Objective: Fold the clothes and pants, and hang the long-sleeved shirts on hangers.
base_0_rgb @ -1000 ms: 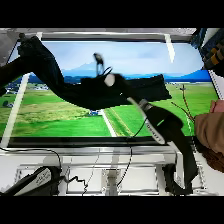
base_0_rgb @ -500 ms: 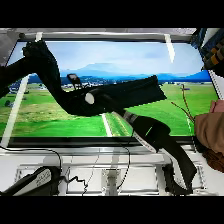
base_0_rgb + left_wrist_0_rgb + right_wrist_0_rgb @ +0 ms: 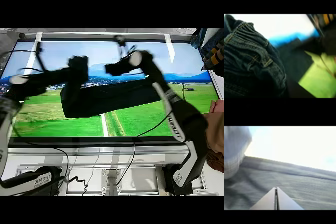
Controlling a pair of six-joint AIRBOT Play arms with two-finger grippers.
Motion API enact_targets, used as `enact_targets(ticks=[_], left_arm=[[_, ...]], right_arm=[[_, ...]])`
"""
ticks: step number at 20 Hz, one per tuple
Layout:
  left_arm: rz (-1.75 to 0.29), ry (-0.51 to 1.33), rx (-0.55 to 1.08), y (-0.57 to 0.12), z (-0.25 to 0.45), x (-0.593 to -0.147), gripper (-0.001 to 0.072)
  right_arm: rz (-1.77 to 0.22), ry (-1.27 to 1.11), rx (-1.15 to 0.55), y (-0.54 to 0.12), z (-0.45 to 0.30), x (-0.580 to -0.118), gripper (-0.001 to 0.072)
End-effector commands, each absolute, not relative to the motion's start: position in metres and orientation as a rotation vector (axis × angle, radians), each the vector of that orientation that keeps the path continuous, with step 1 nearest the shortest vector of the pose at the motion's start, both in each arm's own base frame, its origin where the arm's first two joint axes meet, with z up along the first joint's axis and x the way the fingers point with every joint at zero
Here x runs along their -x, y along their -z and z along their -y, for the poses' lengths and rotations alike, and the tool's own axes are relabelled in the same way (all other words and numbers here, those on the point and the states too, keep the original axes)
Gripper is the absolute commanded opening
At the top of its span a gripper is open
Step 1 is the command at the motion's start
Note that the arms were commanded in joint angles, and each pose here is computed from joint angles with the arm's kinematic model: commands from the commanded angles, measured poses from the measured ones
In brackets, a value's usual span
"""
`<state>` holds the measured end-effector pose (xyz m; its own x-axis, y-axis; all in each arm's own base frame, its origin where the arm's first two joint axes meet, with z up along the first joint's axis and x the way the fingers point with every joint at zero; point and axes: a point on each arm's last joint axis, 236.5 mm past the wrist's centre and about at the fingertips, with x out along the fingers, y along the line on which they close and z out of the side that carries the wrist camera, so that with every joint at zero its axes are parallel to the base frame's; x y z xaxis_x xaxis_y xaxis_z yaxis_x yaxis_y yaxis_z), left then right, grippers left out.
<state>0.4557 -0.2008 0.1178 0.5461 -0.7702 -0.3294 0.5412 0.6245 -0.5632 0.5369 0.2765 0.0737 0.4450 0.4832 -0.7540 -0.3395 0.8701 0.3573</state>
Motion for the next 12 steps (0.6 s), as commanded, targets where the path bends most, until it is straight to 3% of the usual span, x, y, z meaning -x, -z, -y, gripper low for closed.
enact_targets(ticks=[1, 2, 6, 12], left_arm=[[-0.772, 0.901, 0.481, -0.069, 0.267, -0.430, 0.0552], [-0.820, 0.917, 0.517, -0.063, 0.275, -0.422, 0.0706], [-0.876, 0.893, 0.442, -0.056, 0.247, -0.416, 0.0688], [-1.030, 0.409, 0.459, -0.030, 0.048, -0.423, 0.0688]], right_arm=[[-1.037, -0.401, -0.203, -0.086, -0.196, -0.543, 0.0020], [-1.060, -0.383, -0.209, -0.083, -0.183, -0.542, 0.0021], [-1.078, -0.341, -0.229, -0.080, -0.156, -0.545, 0.0021], [-1.067, -0.345, -0.218, -0.080, -0.154, -0.547, 0.0021]])
